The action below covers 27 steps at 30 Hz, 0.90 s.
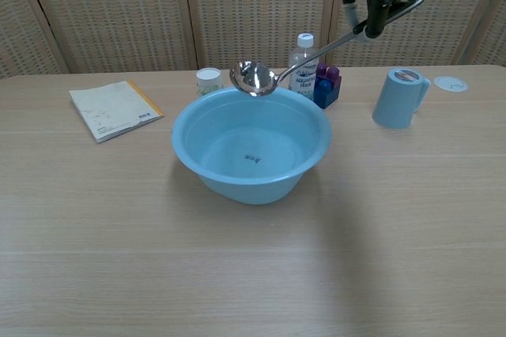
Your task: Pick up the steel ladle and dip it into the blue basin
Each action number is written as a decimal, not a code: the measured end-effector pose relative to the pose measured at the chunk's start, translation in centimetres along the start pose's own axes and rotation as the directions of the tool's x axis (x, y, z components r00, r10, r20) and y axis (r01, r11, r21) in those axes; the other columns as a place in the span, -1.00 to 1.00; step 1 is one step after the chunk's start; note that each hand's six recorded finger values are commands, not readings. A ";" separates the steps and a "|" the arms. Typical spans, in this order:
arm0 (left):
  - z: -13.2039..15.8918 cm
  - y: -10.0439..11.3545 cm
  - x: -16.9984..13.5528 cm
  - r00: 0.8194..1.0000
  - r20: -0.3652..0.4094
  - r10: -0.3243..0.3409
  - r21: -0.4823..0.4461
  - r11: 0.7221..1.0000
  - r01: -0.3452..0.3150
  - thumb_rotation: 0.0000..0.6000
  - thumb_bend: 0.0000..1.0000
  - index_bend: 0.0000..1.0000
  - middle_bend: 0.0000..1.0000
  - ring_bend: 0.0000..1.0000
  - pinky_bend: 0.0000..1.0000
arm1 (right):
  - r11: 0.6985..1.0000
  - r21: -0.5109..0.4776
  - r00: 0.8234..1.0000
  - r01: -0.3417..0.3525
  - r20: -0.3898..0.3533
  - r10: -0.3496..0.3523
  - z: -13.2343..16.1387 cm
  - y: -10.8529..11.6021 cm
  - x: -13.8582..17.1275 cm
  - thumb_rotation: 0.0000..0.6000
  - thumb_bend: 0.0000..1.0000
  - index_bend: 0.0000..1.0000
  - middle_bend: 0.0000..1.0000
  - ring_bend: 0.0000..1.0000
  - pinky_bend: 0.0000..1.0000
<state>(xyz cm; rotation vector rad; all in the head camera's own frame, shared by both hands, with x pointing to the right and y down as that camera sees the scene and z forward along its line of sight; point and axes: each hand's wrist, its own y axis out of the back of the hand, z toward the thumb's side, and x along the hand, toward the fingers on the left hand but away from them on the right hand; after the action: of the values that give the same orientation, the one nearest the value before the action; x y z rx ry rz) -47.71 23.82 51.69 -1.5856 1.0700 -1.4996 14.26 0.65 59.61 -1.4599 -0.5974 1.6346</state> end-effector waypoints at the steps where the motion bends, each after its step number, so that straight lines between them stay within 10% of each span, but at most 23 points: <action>1: 0.0 -0.1 0.0 1.000 -0.004 -0.002 0.001 1.000 0.002 1.00 -1.00 -1.00 -1.00 -1.00 -1.00 | 1.000 0.015 1.000 -0.001 0.004 0.001 0.6 0.0 -0.3 1.00 0.73 0.61 0.95 0.85 1.00; 27: -0.8 -0.8 1.0 0.998 -0.050 -0.045 -0.006 0.999 0.045 1.00 -1.00 -1.00 -1.00 -1.00 -1.00 | 0.931 0.354 0.995 0.086 0.013 -0.097 5.1 -4.0 -3.3 1.00 0.73 0.61 0.95 0.85 1.00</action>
<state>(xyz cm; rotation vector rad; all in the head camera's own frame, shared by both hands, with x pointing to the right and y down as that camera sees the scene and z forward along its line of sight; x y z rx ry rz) -48.45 23.25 52.86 -1.5928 1.0735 -1.5747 10.31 0.97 65.78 -1.1294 -0.3573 1.5966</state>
